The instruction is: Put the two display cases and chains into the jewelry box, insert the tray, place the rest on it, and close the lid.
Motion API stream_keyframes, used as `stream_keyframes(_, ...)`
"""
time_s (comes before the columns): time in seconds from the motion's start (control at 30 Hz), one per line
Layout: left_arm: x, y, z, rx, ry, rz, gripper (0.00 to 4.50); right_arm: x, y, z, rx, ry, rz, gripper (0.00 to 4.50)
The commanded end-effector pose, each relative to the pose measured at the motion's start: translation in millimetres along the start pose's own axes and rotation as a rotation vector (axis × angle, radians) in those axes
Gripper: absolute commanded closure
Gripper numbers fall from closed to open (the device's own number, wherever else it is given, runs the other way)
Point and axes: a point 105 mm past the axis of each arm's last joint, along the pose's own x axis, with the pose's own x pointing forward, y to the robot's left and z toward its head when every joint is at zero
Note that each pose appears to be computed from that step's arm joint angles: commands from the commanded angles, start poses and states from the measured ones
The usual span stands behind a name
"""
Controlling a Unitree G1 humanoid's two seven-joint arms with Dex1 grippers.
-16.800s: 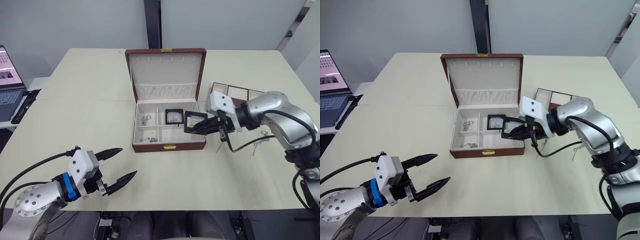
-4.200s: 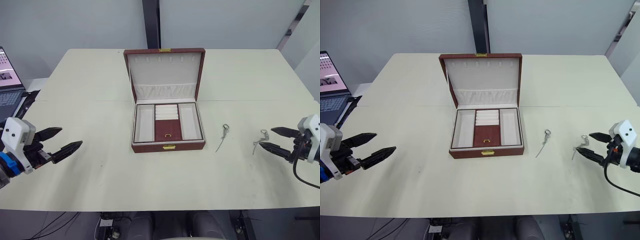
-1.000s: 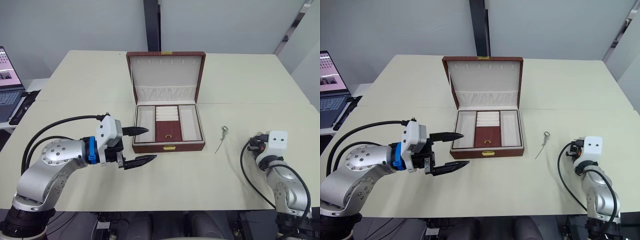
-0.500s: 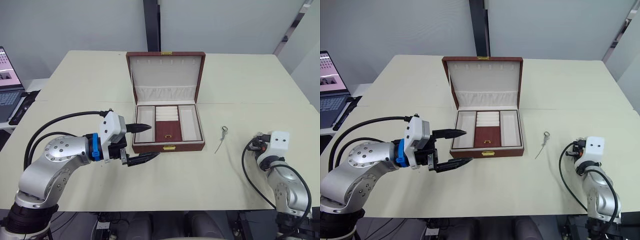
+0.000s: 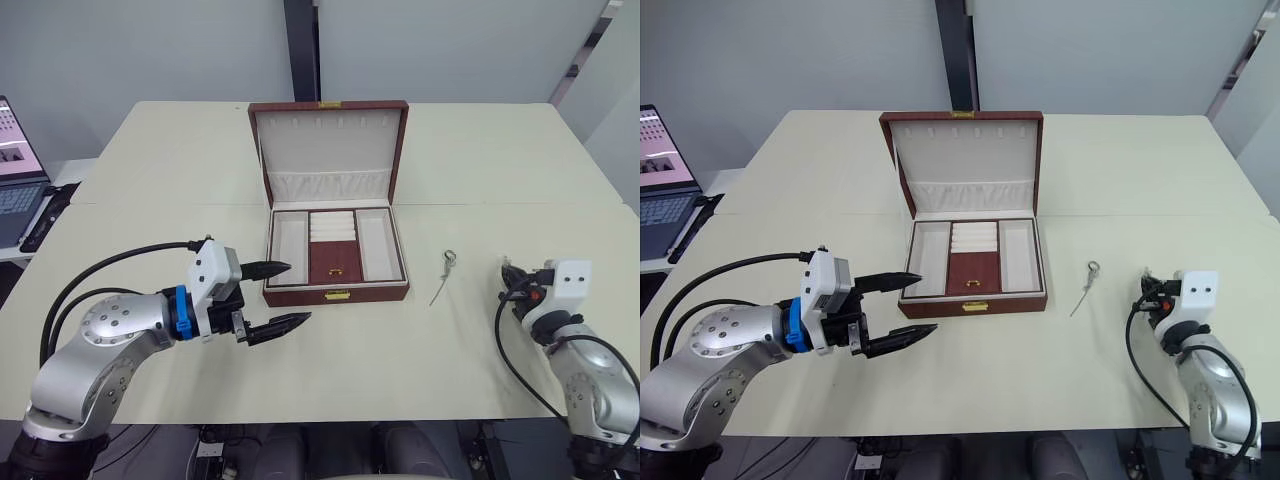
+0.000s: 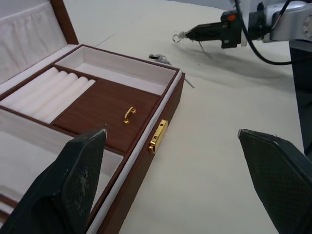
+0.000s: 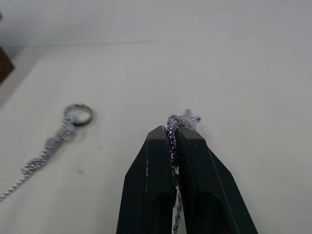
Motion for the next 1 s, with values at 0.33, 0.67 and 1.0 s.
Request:
stream_keyframes(0.33,-32,2,-11,-0.023,-0.044,0.191,0.00,15,91,82,-0.033,-0.144,0.527,4.50)
stream_keyframes(0.67,-47,-4,-14,-0.051,-0.064,0.332,0.00,33,166,115,-0.019,-0.154,0.808,4.50)
stream_keyframes(1.0,-49,-21,-6,-0.062,-0.072,0.440,0.00,51,217,108,-0.080,-0.097,0.915,4.50)
